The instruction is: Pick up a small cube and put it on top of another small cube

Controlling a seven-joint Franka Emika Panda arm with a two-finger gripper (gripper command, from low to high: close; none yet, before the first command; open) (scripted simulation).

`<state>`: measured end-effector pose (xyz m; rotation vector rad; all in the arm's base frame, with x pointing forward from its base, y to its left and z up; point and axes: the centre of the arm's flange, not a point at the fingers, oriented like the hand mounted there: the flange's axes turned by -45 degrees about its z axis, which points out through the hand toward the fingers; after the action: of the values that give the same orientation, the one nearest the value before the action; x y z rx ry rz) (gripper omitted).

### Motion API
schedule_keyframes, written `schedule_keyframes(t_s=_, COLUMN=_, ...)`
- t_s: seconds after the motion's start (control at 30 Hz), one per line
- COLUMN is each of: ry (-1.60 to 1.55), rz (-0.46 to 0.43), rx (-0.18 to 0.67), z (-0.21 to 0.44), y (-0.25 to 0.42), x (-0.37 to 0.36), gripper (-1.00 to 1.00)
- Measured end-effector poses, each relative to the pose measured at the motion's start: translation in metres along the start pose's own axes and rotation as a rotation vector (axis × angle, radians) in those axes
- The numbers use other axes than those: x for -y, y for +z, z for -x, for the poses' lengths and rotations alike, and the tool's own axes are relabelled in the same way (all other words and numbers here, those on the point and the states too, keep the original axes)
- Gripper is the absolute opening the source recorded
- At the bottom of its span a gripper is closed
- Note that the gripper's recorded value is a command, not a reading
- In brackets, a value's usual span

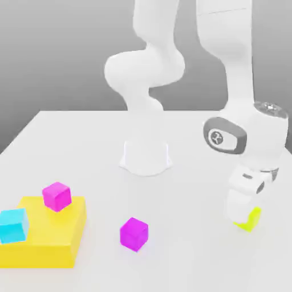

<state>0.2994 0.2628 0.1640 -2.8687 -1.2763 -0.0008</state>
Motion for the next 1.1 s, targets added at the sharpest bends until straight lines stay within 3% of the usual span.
schedule_keyframes(t_s=0.1, ry=0.026, rz=0.009, rx=0.002, z=0.004, y=-0.028, x=-0.016, gripper=-1.0)
schedule_keyframes(t_s=0.23, ry=0.251, rz=0.04, rx=0.009, z=0.041, y=-0.059, x=-0.13, gripper=-1.0)
schedule_keyframes(t_s=0.53, ry=0.645, rz=0.049, rx=0.02, z=0.197, y=-0.121, x=-0.285, gripper=-1.0)
schedule_keyframes(t_s=0.7, ry=0.9, rz=0.01, rx=0.005, z=0.327, y=-0.147, x=-0.323, gripper=-1.0)
schedule_keyframes(t_s=0.9, ry=0.95, rz=-0.003, rx=-0.003, z=0.353, y=-0.095, x=-0.325, gripper=-1.0)
schedule_keyframes(t_s=0.93, ry=0.951, rz=-0.002, rx=-0.001, z=0.354, y=-0.088, x=-0.325, gripper=1.0)
schedule_keyframes(t_s=1.1, ry=0.951, rz=-0.002, rx=-0.001, z=0.354, y=-0.088, x=-0.325, gripper=1.0)
